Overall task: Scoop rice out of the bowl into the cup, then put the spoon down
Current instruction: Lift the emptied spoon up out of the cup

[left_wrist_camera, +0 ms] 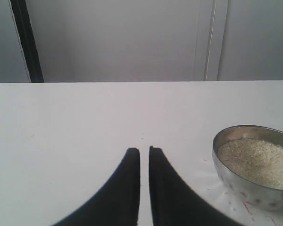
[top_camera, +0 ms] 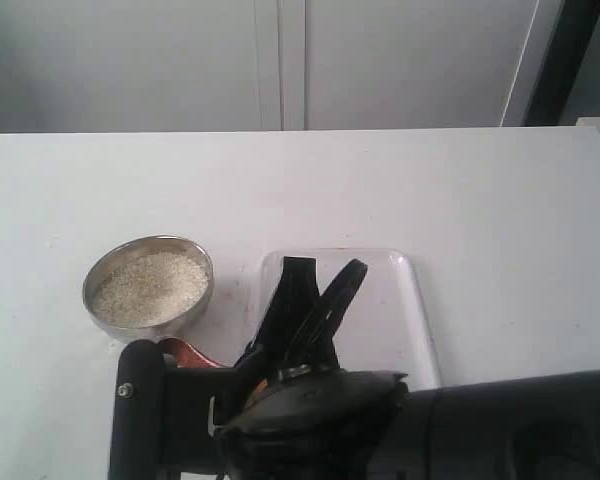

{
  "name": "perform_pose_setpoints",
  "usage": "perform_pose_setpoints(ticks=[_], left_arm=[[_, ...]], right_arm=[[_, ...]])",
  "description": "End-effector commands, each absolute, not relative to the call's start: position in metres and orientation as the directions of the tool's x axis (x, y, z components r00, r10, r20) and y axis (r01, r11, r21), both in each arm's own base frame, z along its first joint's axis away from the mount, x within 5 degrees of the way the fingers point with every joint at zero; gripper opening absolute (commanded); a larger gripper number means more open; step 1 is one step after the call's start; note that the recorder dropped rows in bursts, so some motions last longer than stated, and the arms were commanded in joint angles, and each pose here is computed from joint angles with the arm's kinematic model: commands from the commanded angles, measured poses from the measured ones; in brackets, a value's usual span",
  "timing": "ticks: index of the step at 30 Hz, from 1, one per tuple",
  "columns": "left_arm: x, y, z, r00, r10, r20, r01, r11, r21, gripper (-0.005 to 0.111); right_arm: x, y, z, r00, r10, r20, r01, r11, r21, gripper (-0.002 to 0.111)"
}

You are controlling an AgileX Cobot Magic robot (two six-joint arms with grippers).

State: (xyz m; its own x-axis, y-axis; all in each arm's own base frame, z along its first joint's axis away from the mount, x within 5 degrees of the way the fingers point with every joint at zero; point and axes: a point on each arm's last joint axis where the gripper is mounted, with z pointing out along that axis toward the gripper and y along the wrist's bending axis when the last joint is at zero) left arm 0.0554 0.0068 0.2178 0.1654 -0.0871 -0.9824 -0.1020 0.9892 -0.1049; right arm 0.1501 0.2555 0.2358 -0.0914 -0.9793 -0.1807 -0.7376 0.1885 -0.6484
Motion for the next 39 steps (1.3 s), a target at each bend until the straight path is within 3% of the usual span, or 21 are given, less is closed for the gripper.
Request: perform_pose_setpoints(ticks=[1, 39], left_arm=[[0.055, 0.006, 0.221, 0.178, -0.097, -0.979, -0.09, 0.989, -0.115, 0.014], [0.055, 0.006, 0.221, 0.178, -0.097, -0.979, -0.09, 0.989, -0.115, 0.014]], right_arm=[[0.15, 0.257, 0.238, -0.085, -0.979, -0.183, -0.721, 0.187, -0.668, 0.0], [0.132, 0.261, 0.246, -0.014, -0.998, -0.06, -0.631, 0.055, -0.774, 0.0]])
